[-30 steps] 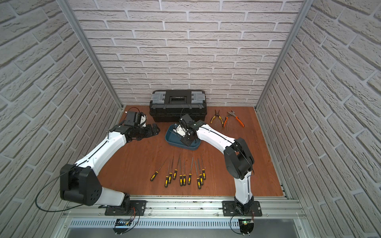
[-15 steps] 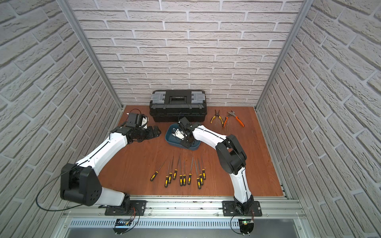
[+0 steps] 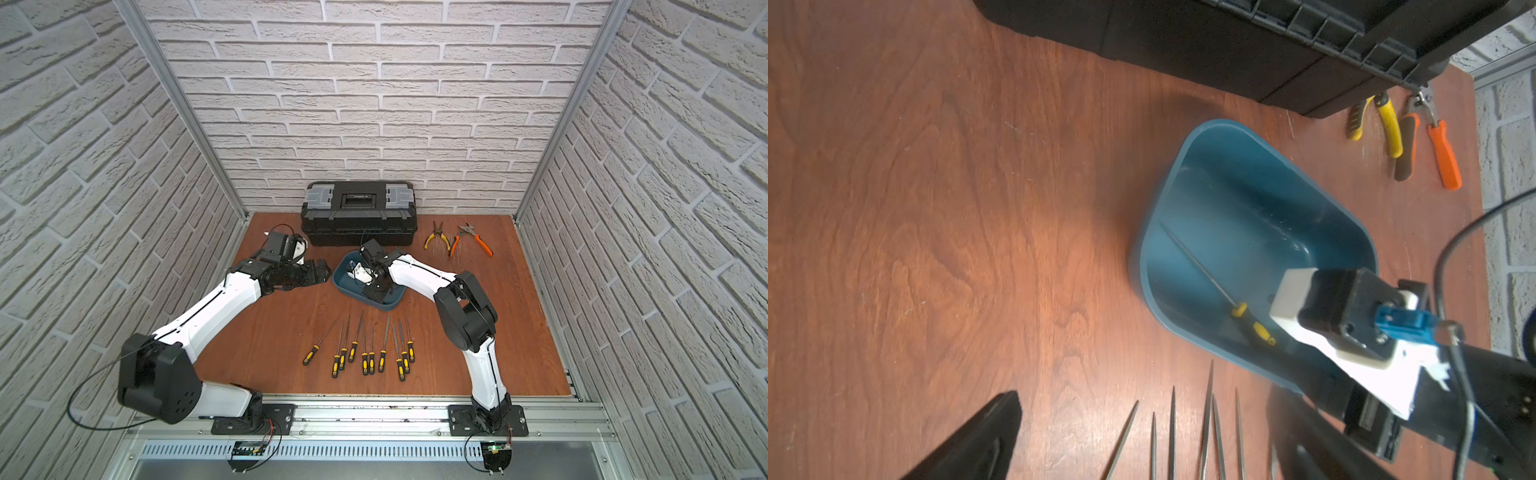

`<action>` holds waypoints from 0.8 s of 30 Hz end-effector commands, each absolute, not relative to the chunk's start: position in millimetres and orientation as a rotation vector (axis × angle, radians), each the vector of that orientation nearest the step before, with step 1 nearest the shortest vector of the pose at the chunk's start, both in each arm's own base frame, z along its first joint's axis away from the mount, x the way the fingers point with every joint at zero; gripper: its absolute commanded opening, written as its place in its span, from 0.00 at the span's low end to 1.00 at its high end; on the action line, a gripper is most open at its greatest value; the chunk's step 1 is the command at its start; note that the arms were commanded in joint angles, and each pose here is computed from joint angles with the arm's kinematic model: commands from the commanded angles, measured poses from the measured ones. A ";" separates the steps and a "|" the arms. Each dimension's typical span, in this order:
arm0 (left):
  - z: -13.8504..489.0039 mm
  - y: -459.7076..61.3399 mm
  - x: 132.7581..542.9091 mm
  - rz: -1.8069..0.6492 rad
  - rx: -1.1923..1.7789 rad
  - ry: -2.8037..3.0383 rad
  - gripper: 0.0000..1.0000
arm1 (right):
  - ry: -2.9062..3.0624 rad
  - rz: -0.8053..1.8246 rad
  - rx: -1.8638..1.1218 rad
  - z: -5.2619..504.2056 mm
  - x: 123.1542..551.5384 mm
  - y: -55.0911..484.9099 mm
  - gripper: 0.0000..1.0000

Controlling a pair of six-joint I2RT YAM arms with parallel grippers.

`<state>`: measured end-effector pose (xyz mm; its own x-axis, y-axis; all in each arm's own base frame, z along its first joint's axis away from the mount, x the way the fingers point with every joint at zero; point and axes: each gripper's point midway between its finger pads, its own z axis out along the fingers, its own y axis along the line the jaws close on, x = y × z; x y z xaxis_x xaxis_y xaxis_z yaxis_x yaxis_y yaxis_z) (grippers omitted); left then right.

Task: Put the file tool into the storage box
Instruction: Place the file tool in the storage box, then pick up the file tool from the center of the board.

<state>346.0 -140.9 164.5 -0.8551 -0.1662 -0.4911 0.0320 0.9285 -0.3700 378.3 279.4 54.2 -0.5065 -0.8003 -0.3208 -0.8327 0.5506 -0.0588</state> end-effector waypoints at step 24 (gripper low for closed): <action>153.2 -133.0 273.6 -0.418 -0.073 2.537 0.98 | 2.556 0.150 -0.286 146.0 275.0 162.2 0.49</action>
